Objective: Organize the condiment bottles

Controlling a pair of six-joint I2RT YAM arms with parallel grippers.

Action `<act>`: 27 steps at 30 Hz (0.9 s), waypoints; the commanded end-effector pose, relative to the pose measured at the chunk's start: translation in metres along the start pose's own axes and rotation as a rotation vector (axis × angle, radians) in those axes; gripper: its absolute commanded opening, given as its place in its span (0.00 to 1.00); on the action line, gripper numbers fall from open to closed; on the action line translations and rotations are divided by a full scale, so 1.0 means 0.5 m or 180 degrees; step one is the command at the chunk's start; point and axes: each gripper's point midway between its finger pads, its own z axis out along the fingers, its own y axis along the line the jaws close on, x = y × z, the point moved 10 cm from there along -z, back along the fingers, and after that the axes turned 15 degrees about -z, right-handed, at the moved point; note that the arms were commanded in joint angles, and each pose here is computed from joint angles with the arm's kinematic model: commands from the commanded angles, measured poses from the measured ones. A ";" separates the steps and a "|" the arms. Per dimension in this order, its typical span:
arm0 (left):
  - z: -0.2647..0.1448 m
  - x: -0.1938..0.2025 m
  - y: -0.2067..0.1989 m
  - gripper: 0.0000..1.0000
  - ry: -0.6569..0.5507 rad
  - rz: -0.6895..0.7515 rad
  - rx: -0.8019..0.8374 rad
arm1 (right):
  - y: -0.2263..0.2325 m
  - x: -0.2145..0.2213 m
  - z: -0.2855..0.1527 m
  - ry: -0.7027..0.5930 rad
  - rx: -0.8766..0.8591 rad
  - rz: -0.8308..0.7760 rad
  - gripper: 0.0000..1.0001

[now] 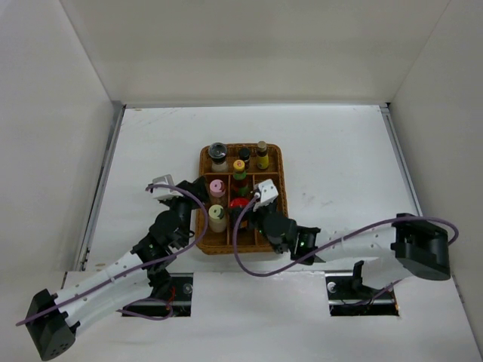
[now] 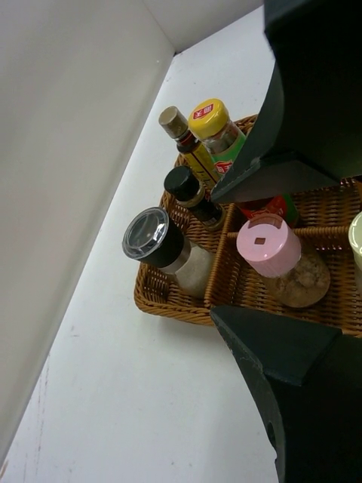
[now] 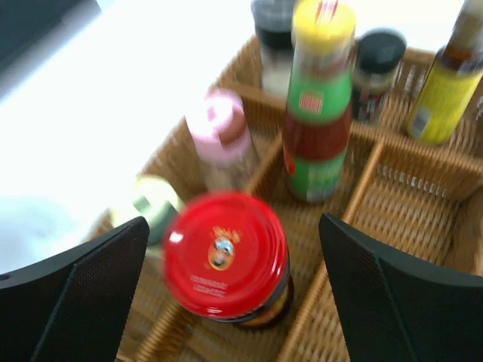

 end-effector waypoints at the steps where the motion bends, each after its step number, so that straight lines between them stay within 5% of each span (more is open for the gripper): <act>1: 0.005 -0.040 -0.033 0.56 -0.0166 -0.0224 0.0072 | -0.012 -0.081 -0.019 -0.0450 0.0016 0.0272 1.00; 9: 0.009 -0.048 -0.033 0.57 -0.0202 -0.0227 0.0026 | -0.048 -0.139 -0.043 -0.0689 0.0194 0.0191 1.00; 20: 0.016 -0.066 -0.067 0.54 -0.0118 -0.0195 0.0039 | -0.296 -0.161 -0.101 -0.0911 0.1712 0.0927 1.00; 27: 0.027 -0.055 -0.063 0.55 -0.0088 -0.0201 -0.0049 | -0.366 -0.105 -0.093 -0.0250 0.2002 0.0715 1.00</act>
